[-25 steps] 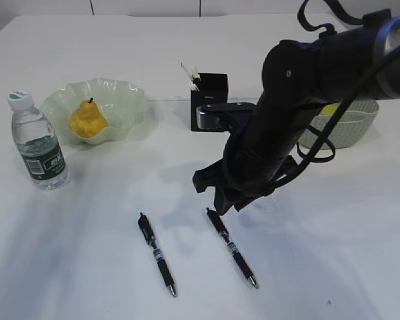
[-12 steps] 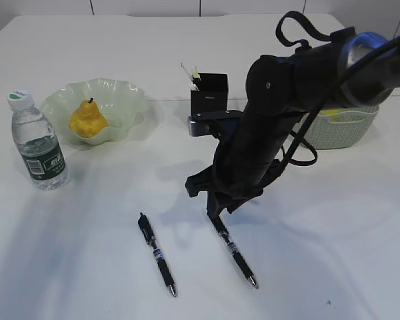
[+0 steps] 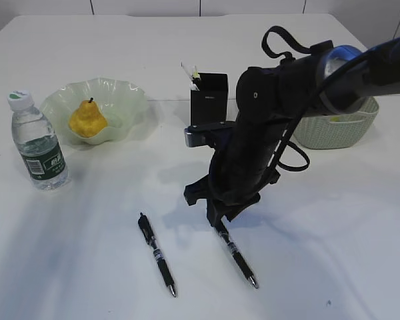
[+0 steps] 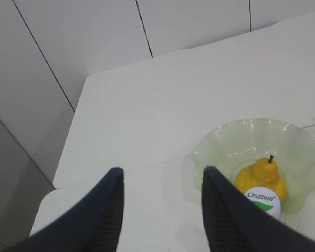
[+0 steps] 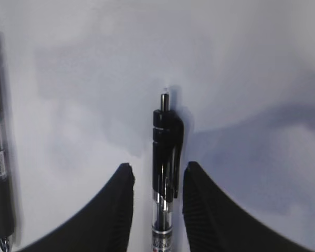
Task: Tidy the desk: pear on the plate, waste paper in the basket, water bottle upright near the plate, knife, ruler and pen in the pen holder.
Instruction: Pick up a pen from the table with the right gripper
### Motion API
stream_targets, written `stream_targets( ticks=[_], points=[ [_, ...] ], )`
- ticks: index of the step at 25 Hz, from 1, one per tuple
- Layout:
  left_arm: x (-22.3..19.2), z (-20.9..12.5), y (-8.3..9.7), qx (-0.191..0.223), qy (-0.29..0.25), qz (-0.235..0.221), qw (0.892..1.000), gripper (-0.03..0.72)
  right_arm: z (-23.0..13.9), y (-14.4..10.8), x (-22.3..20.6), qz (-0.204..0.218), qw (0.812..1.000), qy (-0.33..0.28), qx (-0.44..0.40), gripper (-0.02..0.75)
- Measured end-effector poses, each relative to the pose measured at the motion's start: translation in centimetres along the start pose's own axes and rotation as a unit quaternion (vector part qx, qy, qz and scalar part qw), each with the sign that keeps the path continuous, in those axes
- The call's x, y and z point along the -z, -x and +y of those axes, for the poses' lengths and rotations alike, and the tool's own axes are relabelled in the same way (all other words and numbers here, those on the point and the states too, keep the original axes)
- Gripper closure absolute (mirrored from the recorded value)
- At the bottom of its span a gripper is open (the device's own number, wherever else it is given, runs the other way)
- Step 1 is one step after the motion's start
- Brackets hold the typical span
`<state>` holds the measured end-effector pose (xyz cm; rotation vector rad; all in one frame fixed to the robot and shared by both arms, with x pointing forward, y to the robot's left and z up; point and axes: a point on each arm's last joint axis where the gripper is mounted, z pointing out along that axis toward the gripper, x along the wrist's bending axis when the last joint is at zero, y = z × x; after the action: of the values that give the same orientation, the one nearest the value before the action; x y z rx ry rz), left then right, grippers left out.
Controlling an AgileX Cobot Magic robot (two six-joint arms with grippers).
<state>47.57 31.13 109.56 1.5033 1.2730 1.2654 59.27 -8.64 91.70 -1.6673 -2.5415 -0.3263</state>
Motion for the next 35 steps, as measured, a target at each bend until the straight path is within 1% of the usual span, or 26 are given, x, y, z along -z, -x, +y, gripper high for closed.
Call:
stream_targets(
  ticks=[9, 35],
  points=[
    [0.0, 0.0, 0.0, 0.0, 0.0, 0.0, 1.0, 0.347, 0.03, 0.14, -0.71, -0.002, 1.0, -0.007, -0.001, 0.496],
    [0.0, 0.0, 0.0, 0.0, 0.0, 0.0, 1.0, 0.347, 0.03, 0.18, -0.72, -0.004, 1.0, -0.008, 0.001, 0.496]
  ],
)
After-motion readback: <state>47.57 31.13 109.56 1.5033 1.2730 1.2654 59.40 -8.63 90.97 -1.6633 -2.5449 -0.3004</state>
